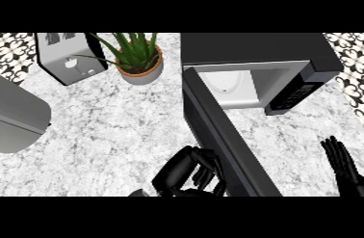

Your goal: Pick up the milk, place it into the microwave and close the microwave

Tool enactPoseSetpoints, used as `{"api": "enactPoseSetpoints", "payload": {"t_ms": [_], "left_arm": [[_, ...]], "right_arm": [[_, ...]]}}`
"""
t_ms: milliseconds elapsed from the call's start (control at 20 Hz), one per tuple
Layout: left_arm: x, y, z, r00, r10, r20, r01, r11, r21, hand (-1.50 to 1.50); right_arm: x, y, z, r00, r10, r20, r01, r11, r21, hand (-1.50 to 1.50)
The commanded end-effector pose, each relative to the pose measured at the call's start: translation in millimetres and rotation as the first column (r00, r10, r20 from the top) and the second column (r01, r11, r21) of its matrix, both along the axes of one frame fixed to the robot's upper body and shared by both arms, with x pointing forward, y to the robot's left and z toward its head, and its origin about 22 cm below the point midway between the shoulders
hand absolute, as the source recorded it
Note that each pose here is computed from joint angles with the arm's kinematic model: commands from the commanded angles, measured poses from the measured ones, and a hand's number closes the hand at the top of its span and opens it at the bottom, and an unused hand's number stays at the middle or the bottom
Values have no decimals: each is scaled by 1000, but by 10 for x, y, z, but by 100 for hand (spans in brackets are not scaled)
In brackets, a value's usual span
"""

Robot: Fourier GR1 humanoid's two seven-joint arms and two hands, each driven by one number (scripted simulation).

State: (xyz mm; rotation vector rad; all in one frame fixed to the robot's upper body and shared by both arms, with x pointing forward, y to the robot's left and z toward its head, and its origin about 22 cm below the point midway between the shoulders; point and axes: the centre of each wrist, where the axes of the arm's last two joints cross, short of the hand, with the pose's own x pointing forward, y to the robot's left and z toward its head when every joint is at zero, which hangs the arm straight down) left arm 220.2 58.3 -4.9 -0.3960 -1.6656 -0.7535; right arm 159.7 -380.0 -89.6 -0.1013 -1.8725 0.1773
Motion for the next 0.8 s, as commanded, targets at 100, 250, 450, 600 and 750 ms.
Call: {"api": "enactPoseSetpoints", "payload": {"t_ms": [100,250,450,600,750], "left_arm": [[-2,-114,-428,994,68,81,-68,998,-3,150],[97,-187,-414,993,93,73,-92,995,-26,150],[85,-269,-507,995,86,59,-86,996,-9,150],[135,-333,-480,995,96,32,-96,995,-2,150],[223,-401,-373,994,105,43,-103,994,-29,150]], "right_arm": [[-98,15,303,984,143,107,-154,983,103,-150],[-38,-72,577,972,201,123,-212,974,79,-150],[-33,-64,763,962,222,159,-241,964,111,-150],[129,50,895,952,238,193,-259,962,92,-150],[42,55,1017,942,285,176,-304,948,91,-150]]}}
